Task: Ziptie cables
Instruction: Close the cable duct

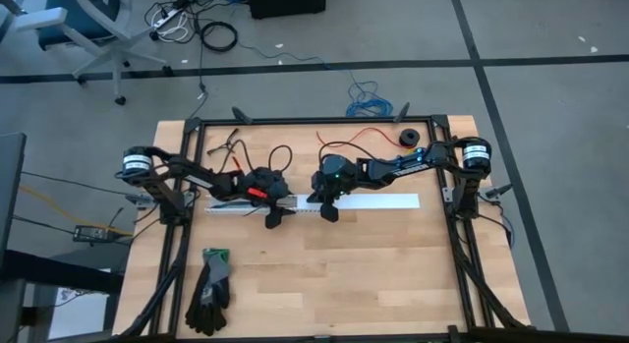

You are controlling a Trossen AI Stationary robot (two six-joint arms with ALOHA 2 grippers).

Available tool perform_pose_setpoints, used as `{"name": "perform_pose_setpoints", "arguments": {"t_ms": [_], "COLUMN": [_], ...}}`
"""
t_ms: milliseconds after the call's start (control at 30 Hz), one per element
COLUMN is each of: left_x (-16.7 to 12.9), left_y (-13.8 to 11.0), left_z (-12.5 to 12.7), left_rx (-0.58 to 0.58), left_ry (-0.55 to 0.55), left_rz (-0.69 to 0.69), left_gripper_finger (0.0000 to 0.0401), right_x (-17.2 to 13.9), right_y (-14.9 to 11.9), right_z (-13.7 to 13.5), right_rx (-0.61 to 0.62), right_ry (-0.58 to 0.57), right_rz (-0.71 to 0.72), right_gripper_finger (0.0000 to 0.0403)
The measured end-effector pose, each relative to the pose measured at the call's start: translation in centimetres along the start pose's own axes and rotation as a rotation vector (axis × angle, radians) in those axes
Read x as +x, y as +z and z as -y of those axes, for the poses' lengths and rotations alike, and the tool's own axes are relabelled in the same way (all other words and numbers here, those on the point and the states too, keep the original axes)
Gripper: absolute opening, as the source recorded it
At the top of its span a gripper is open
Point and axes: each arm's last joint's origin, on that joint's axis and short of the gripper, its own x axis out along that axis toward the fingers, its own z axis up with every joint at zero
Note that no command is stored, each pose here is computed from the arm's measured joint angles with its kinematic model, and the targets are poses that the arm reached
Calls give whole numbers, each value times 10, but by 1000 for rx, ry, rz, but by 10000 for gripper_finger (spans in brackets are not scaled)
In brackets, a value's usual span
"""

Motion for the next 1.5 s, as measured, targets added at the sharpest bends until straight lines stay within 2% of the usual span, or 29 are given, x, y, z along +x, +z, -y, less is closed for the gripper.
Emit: {"name": "perform_pose_setpoints", "arguments": {"t_ms": [167, 533, 833, 1000, 1200, 1333, 1500], "left_x": [-9, -23, -23, -23, -22, -22, -22], "left_y": [1, -23, -23, -21, -20, -19, -19], "left_z": [2, 5, 4, 3, 3, 3, 3], "left_rx": [2, -57, -55, -54, -38, -37, -37], "left_ry": [-1, 10, 42, 56, 60, 62, 69], "left_rz": [4, 88, 91, 95, 98, 100, 104], "left_gripper_finger": [280, 280, 279, 254, 228, 226, 226], "right_x": [0, 0, 0, 0, -1, 9, 29], "right_y": [0, 0, 3, 3, 3, -5, 0], "right_z": [0, 0, -2, -2, 5, 9, 14], "right_rx": [0, 7, 11, 7, 18, 36, 30], "right_ry": [0, 0, 46, 42, -18, -21, 7], "right_rz": [0, 1, 22, 25, 27, -2, -3], "right_gripper_finger": [0, 0, 0, 0, 0, 0, 0]}}
